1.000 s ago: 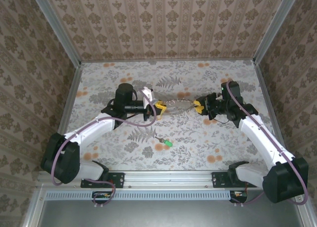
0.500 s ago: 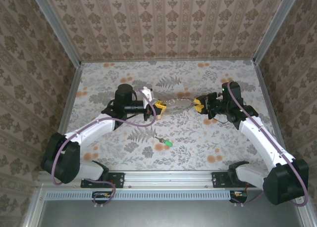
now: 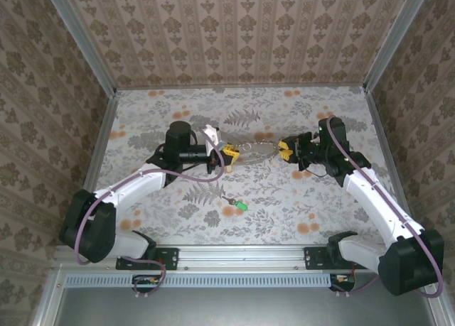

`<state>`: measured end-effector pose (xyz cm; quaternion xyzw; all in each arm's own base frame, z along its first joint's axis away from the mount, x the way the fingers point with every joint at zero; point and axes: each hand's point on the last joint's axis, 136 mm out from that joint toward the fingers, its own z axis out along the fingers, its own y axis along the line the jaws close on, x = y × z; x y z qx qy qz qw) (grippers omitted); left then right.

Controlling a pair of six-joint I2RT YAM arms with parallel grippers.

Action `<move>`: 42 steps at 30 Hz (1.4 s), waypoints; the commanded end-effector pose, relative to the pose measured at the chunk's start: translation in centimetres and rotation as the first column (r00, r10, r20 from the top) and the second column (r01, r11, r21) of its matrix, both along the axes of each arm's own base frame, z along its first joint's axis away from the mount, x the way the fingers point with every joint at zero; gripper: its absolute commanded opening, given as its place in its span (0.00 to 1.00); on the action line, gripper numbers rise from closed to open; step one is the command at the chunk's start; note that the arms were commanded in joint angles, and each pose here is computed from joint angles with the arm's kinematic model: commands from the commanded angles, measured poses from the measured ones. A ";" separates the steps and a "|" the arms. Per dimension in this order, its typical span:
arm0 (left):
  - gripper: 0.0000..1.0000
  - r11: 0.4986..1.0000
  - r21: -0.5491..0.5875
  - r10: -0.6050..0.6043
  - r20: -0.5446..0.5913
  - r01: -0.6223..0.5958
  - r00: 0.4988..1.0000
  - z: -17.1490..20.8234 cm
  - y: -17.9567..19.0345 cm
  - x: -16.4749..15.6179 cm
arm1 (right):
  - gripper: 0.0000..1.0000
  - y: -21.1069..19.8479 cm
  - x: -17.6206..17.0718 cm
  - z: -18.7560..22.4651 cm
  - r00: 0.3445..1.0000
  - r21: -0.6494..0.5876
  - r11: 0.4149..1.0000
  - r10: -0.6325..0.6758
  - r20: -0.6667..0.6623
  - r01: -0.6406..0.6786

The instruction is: Put the keys on the keyring

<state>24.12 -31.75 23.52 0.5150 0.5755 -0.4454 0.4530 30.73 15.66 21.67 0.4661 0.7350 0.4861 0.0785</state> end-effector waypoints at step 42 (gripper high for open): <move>0.00 0.992 -0.116 0.039 -0.055 -0.045 0.998 -0.6 -4.0 -0.6 | 0.07 -3.5 0.6 -2.7 0.896 0.117 0.893 -0.416 -0.154 0.434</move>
